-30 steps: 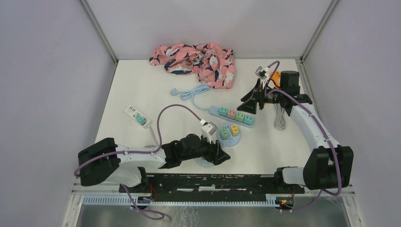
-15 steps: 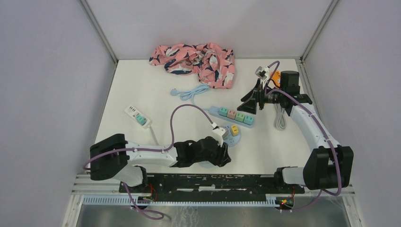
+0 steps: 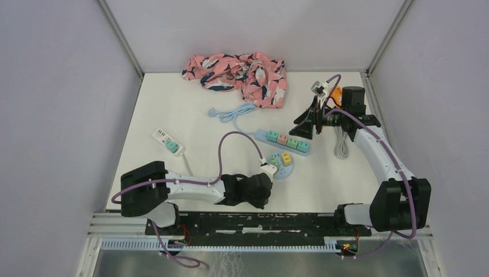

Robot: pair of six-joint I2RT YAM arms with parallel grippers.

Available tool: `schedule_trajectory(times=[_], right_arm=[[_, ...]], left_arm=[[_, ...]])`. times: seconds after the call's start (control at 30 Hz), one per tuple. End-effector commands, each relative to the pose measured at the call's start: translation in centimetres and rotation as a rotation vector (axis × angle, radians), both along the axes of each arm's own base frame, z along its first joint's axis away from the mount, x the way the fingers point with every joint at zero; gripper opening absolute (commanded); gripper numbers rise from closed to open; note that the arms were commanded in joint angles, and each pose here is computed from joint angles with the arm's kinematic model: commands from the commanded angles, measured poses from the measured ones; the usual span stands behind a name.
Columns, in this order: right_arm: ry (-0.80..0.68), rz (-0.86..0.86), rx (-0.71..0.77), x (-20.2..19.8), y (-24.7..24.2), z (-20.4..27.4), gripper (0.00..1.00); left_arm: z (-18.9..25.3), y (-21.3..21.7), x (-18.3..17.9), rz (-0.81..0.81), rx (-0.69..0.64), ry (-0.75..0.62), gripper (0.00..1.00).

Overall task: Pull the plug off the socket
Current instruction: Move the socket to the center of the board.

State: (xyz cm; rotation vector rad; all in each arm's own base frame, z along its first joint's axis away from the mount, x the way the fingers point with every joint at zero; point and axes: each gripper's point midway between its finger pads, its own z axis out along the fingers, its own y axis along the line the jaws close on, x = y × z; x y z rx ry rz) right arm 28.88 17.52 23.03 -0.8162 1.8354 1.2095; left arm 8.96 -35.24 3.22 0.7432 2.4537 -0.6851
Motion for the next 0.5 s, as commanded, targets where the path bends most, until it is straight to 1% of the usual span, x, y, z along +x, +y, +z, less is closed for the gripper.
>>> schedule_trajectory(times=[0.0, 0.1, 0.2, 0.37, 0.43, 0.47], right_arm=[[-0.078, 0.009, 0.006, 0.8, -0.1, 1.9, 0.82], [-0.077, 0.009, 0.005, 0.8, 0.0, 1.8, 0.82], [-0.079, 0.007, 0.003, 0.8, -0.1, 1.8, 0.82], [-0.079, 0.003, -0.001, 0.9, -0.1, 1.7, 0.82], [-0.08, 0.004, -0.004, 0.9, -0.1, 1.6, 0.82], [-0.081, 0.003, -0.007, 0.9, -0.2, 1.5, 0.82]], left_arm=[[-0.2, 2.5, 2.1, 0.054, 0.14, -0.11, 0.18], [-0.3, 5.0, 3.9, 0.113, 0.232, -0.192, 0.17], [-0.5, 7.1, 5.5, 0.164, 0.273, -0.222, 0.17], [0.2, 9.7, 8.1, 0.259, 0.257, -0.251, 0.2], [1.1, 9.8, 8.9, 0.277, 0.212, -0.268, 0.22], [1.8, 9.5, 9.0, 0.272, 0.179, -0.279, 0.25]])
